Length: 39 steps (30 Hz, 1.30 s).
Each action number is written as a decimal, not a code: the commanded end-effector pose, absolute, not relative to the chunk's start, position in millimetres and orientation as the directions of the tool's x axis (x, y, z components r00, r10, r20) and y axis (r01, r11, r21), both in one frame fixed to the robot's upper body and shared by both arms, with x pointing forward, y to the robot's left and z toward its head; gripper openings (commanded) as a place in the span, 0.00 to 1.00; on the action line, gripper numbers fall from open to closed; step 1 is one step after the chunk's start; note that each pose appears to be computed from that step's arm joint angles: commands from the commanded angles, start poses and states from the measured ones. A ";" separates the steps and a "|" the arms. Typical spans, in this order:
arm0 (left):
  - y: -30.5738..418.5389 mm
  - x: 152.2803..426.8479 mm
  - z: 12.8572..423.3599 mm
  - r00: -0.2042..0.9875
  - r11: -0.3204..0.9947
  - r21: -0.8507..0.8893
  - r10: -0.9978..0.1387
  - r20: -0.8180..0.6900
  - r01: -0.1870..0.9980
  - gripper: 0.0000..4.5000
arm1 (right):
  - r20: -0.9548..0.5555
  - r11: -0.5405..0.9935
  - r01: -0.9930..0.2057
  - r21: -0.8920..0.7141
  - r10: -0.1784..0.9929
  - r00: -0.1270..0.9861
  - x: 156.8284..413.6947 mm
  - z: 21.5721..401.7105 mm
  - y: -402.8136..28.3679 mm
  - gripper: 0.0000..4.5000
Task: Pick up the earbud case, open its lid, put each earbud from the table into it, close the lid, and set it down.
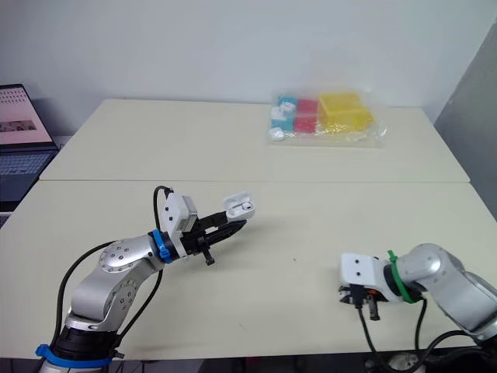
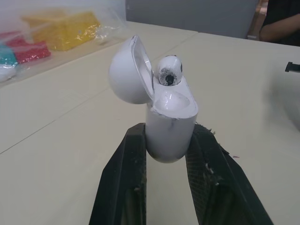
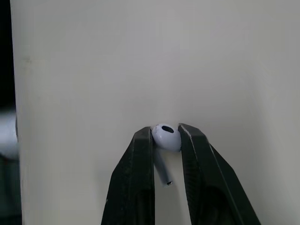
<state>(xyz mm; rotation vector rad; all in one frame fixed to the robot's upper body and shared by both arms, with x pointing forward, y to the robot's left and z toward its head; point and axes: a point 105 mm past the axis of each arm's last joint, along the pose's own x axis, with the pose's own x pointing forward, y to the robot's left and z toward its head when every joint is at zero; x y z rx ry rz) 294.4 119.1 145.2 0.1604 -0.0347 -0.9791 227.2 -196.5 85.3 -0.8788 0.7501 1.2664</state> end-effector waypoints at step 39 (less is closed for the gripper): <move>106.8 273.2 140.4 0.547 0.540 0.125 -0.837 -0.028 0.832 0.18 | -0.915 0.314 -0.914 -0.258 0.224 0.336 218.0 113.9 -221.8 0.71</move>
